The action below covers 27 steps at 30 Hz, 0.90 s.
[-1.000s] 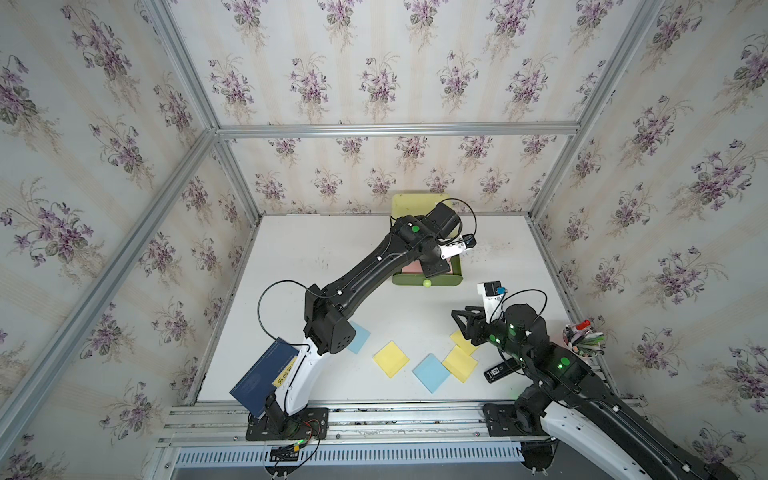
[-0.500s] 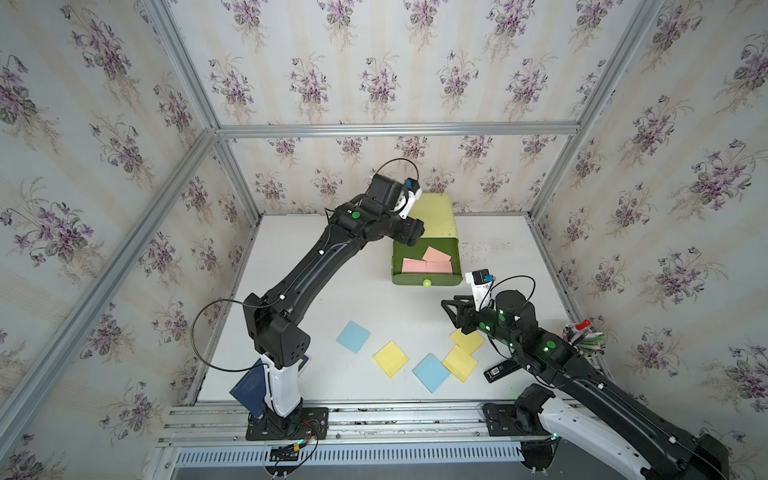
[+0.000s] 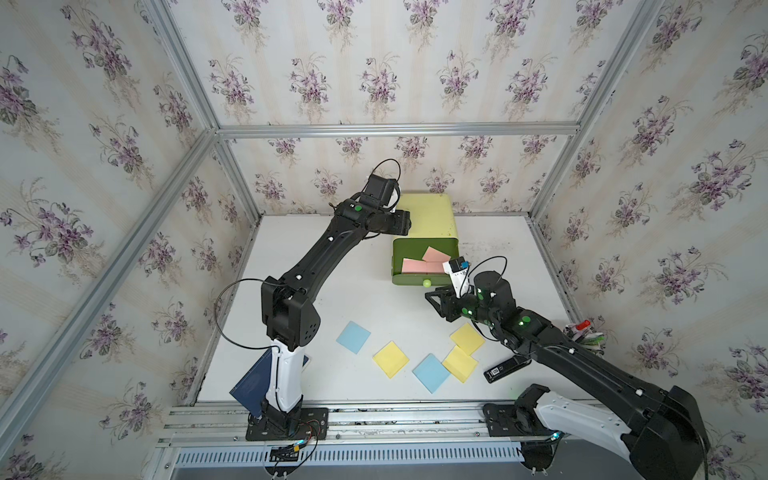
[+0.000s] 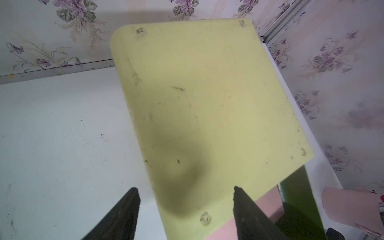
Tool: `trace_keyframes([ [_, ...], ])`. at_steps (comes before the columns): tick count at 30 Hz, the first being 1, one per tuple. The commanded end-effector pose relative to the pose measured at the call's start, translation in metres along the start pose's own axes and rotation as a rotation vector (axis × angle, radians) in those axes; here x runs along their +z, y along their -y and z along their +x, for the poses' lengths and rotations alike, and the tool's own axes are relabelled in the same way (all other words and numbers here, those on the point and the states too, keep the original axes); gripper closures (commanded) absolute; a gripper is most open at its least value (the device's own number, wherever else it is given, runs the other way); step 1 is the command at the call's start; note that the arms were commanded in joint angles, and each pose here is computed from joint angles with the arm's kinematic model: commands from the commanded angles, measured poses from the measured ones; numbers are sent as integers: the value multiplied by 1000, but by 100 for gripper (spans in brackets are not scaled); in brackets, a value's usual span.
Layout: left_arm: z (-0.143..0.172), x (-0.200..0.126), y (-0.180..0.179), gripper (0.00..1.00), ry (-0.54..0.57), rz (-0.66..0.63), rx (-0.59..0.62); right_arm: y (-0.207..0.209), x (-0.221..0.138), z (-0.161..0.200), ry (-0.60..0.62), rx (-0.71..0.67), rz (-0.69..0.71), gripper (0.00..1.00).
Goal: Please put the sticky notes in the drawer by color
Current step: Place the sticky notes in the drawer, then close the drawer in the storage box.
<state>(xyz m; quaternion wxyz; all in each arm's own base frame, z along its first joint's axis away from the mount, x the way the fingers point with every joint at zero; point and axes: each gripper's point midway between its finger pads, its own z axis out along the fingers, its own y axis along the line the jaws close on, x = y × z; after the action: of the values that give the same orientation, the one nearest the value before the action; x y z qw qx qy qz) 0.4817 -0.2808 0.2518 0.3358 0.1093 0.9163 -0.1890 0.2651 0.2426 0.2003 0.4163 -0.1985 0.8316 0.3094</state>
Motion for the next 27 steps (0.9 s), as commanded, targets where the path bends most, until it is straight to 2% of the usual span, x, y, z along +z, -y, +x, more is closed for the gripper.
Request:
trace_keyframes([
  [1, 8, 7, -5, 32, -28, -14, -4, 1, 8, -11, 18, -40, 13, 54],
  [10, 24, 22, -14, 44, -94, 1, -26, 7, 23, -38, 42, -108, 66, 53],
  [17, 27, 20, -14, 44, -96, 22, -33, 21, 46, -55, 19, -175, 152, 53],
  [27, 27, 18, -8, 44, -96, 55, -45, 37, 85, -101, 32, -280, 274, 52],
])
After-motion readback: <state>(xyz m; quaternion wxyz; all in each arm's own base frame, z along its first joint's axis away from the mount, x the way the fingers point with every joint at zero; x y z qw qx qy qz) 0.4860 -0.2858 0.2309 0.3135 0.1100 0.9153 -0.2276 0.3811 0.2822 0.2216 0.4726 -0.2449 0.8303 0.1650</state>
